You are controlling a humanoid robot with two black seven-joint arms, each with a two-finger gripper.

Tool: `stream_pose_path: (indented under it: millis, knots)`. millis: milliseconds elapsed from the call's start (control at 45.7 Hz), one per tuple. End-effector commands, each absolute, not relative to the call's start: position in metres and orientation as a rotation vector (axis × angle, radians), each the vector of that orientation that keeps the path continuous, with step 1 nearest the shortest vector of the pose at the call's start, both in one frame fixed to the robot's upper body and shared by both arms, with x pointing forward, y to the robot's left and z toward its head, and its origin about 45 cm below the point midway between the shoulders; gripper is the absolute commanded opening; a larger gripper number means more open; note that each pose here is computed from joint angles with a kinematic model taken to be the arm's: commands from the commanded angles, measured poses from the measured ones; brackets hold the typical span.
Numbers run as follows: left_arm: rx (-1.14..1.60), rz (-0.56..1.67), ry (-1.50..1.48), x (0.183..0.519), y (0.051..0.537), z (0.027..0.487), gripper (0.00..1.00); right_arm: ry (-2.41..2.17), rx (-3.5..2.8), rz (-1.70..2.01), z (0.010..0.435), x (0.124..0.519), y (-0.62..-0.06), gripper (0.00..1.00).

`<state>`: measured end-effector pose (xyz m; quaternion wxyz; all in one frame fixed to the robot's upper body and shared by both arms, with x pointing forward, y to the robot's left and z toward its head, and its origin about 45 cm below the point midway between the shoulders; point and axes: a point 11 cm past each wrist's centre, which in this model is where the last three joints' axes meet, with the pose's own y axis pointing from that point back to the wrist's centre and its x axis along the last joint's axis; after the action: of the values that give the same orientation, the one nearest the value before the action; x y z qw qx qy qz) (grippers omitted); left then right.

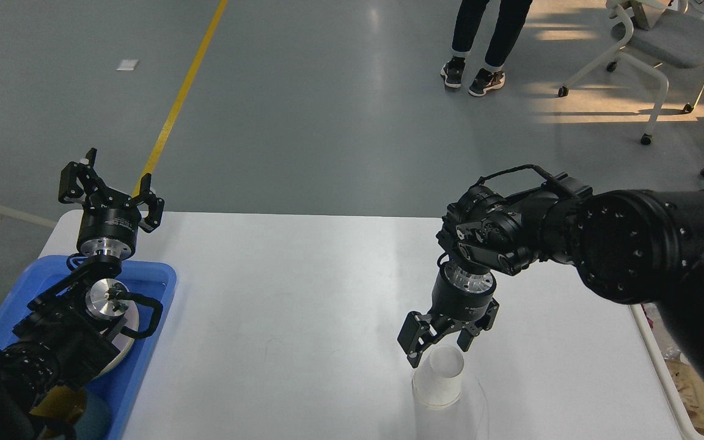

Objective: Tidy desktop
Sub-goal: 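Lower the right gripper onto the paper cup rim and close it, then lift the paper cup and carry it toward the white bin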

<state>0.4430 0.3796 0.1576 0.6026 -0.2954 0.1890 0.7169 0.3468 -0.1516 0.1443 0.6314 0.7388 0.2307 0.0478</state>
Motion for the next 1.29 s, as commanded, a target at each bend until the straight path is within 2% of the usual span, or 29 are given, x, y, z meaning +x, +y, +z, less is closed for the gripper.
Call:
stream_pose_path:
  millis: [0, 482, 548, 657, 701, 745, 854, 920, 1051, 1139, 1270]
  knots:
    - [-0.683, 1.659, 0.438, 0.4430, 0.3794, 0.1576, 0.97, 0.506, 1.697, 0.095, 0.1445, 0.3491, -0.1602, 1.00]
    - [-0.684, 1.661, 0.437, 0.4429, 0.3800, 0.1576, 0.96, 0.514, 1.705, 0.078, 0.1397, 0.3442, -0.1604, 1.00]
    - [-0.683, 1.662, 0.437, 0.4429, 0.3801, 0.1575, 0.96, 0.513, 1.711, 0.079, 0.1404, 0.3445, -0.1589, 0.96]
    - [-0.685, 1.660, 0.438, 0.4430, 0.3796, 0.1577, 0.97, 0.512, 1.712, 0.077, 0.1398, 0.3440, -0.1596, 0.86]
    - [-0.685, 1.660, 0.438, 0.4430, 0.3796, 0.1577, 0.96, 0.510, 1.709, 0.072, 0.1397, 0.3439, -0.1621, 0.75]
    - [-0.685, 1.660, 0.438, 0.4430, 0.3796, 0.1577, 0.96, 0.508, 1.710, 0.068, 0.1392, 0.3434, -0.1640, 0.68]
    - [-0.684, 1.661, 0.437, 0.4429, 0.3800, 0.1576, 0.96, 0.509, 1.711, 0.063, 0.1392, 0.3426, -0.1651, 0.63]
    - [-0.684, 1.661, 0.437, 0.4429, 0.3800, 0.1576, 0.96, 0.509, 1.709, 0.059, 0.1400, 0.3428, -0.1657, 0.50]
    - [-0.684, 1.661, 0.438, 0.4430, 0.3797, 0.1576, 0.96, 0.502, 1.712, 0.062, 0.1422, 0.3447, -0.1662, 0.32]
    - [-0.685, 1.660, 0.438, 0.4430, 0.3796, 0.1577, 0.97, 0.497, 1.713, 0.065, 0.1441, 0.3464, -0.1665, 0.16]
    - [-0.684, 1.659, 0.437, 0.4431, 0.3795, 0.1577, 0.97, 0.492, 1.714, 0.071, 0.1471, 0.3486, -0.1660, 0.00]
